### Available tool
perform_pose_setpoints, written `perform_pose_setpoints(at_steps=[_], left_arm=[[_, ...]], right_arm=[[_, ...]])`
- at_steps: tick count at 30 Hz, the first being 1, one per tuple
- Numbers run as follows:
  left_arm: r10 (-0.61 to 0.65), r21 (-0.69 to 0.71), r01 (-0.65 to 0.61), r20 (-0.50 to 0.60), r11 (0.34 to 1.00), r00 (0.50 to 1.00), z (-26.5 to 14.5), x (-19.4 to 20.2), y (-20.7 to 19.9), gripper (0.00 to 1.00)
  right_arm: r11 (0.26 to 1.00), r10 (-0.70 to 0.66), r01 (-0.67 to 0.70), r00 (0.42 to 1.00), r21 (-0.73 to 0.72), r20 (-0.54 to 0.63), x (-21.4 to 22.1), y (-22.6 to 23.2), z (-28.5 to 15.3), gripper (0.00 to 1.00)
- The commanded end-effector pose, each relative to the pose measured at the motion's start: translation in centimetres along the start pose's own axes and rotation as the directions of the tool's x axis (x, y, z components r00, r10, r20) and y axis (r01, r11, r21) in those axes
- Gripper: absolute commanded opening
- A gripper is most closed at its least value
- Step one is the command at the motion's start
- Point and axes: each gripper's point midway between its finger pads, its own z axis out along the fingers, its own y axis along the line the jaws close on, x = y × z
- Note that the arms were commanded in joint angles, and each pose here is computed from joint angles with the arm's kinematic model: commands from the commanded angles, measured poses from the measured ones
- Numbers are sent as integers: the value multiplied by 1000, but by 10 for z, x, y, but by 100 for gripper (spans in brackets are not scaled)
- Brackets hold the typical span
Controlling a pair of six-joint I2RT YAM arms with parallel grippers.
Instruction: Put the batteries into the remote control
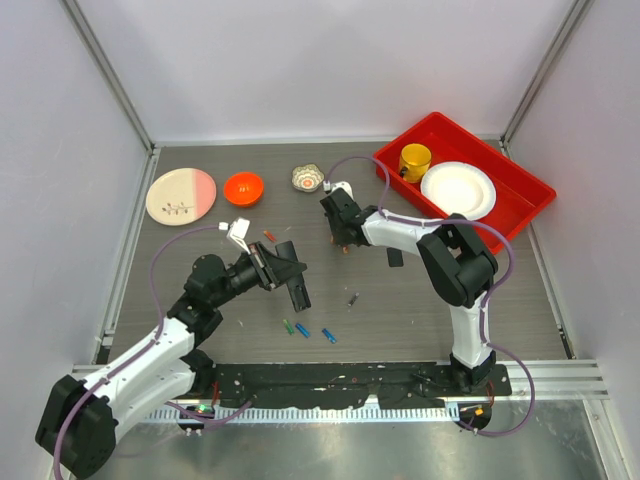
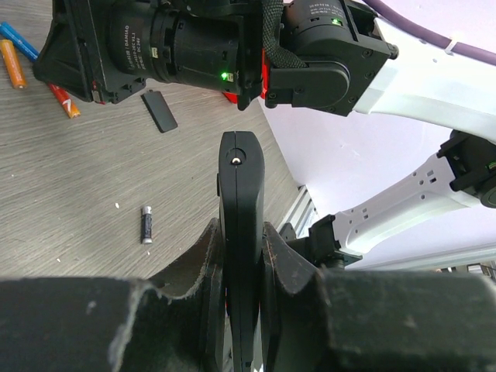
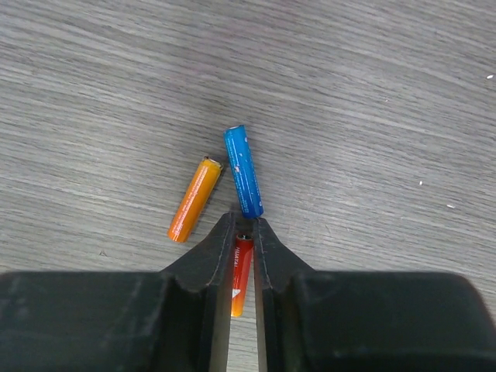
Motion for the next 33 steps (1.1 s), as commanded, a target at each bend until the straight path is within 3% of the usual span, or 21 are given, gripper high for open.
perform_pose_setpoints(at_steps=[1, 6, 16, 20, 23, 24, 29, 33], left_arm=[[39, 78, -43, 44, 996, 998, 2, -17, -24, 0], [28, 72, -31, 45, 997, 999, 3, -18, -24, 0], [-59, 29, 56, 92, 998, 994, 13, -25, -9, 0], [-123, 56, 115, 174, 992, 977, 19, -35, -3, 0], [-168, 65, 156, 260, 986, 951, 20, -48, 3, 0], [-175, 68, 162, 270, 984, 947, 22, -51, 3, 0], [-164, 92, 147, 204, 985, 965, 40, -50, -4, 0], [-185, 88, 169, 215, 982, 959, 38, -50, -1, 0]], right_arm=[[1000, 6, -6, 1000, 18, -4, -1, -5, -3, 15], [999, 37, -37, 999, 12, 11, -5, -7, -16, 1], [983, 183, -177, 968, -47, 171, -31, -21, -101, 1], [945, 322, -321, 895, -56, 308, -52, -41, -145, 1], [908, 419, -394, 844, -142, 335, -53, -34, -160, 1], [886, 463, -431, 801, -172, 378, -62, -35, -175, 1], [912, 410, -372, 806, -172, 428, -65, -18, -201, 1], [926, 376, -353, 824, -135, 424, -67, -18, -201, 1]])
